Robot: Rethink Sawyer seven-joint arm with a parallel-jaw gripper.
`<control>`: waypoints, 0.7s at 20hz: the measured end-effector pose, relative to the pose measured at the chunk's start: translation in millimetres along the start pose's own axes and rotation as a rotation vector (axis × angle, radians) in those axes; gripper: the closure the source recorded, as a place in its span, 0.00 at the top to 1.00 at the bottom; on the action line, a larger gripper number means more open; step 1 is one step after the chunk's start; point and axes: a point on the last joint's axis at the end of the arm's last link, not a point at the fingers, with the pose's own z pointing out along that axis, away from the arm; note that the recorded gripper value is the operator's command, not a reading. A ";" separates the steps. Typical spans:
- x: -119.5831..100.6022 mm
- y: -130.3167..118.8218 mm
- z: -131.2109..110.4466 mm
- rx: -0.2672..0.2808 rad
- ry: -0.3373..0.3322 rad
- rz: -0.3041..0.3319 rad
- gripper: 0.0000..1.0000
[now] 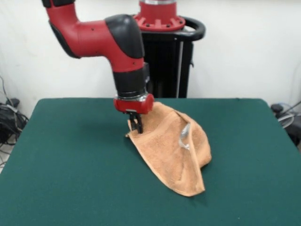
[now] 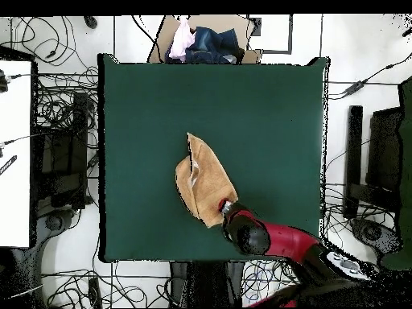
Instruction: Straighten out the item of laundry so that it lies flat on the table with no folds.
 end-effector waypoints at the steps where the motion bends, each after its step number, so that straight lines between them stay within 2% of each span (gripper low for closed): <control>1: -0.7 -4.9 -1.6 0.003 0.014 0.005 0.00; 3: -2.0 -12.0 -4.2 0.006 0.036 0.013 0.00; 4: -3.7 -25.9 -8.9 0.020 0.077 0.026 0.00; 7: -4.4 -36.6 -12.5 0.032 0.109 0.035 0.00; 8: -4.5 -44.6 -16.7 0.044 0.139 0.041 0.00; 14: -7.1 -45.2 -28.7 0.081 0.187 0.022 0.00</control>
